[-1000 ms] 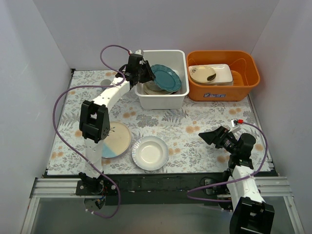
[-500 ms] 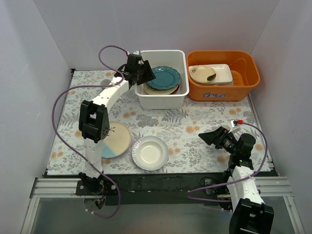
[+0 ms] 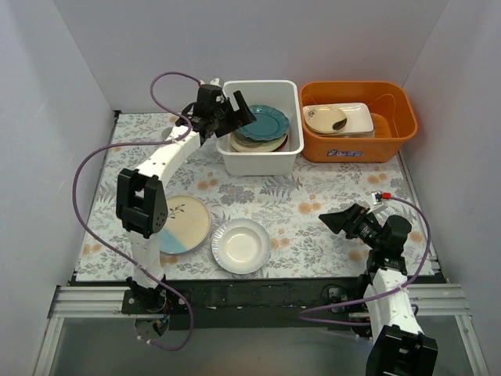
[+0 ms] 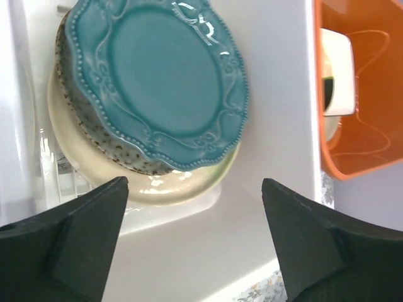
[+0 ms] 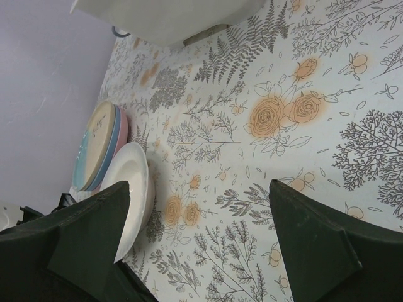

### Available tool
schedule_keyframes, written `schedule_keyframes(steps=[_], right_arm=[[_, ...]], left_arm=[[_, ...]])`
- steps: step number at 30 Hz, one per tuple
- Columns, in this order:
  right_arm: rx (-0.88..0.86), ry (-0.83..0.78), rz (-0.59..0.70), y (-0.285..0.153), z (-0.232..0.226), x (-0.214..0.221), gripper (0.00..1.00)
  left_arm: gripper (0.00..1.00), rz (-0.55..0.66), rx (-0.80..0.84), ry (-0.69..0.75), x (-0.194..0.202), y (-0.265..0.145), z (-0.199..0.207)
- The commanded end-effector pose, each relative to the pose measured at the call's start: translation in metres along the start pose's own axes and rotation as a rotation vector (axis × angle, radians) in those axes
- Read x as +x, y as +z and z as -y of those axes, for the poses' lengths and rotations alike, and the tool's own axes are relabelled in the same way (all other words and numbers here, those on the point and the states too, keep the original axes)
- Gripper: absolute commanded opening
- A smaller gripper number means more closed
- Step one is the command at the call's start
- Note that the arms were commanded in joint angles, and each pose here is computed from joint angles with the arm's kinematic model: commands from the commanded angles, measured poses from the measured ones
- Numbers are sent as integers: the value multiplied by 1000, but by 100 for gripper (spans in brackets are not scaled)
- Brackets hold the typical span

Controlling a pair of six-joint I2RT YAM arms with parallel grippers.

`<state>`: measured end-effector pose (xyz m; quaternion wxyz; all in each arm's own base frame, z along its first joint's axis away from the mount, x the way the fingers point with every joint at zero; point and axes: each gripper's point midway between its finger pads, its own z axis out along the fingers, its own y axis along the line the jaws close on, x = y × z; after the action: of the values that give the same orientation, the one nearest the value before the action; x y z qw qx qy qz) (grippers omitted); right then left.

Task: Place the plates into the plastic bin on the countertop
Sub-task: Place the plate in the plastic bin, then pick up the plate from the corner of the board.

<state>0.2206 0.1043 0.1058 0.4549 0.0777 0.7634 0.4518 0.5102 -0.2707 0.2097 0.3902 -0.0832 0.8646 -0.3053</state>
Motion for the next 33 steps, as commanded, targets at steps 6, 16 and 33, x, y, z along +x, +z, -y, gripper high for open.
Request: schedule_keyframes(steps=[6, 16, 33], right_arm=[[14, 62, -61, -5, 17, 36, 98], [13, -40, -88, -4, 4, 14, 97], [-32, -10, -169, 13, -6, 37, 96]], left_arm=[[98, 121, 193, 37, -34, -79, 56], [98, 77, 286, -15, 9, -120, 52], [98, -29, 305, -37, 76, -148, 27]])
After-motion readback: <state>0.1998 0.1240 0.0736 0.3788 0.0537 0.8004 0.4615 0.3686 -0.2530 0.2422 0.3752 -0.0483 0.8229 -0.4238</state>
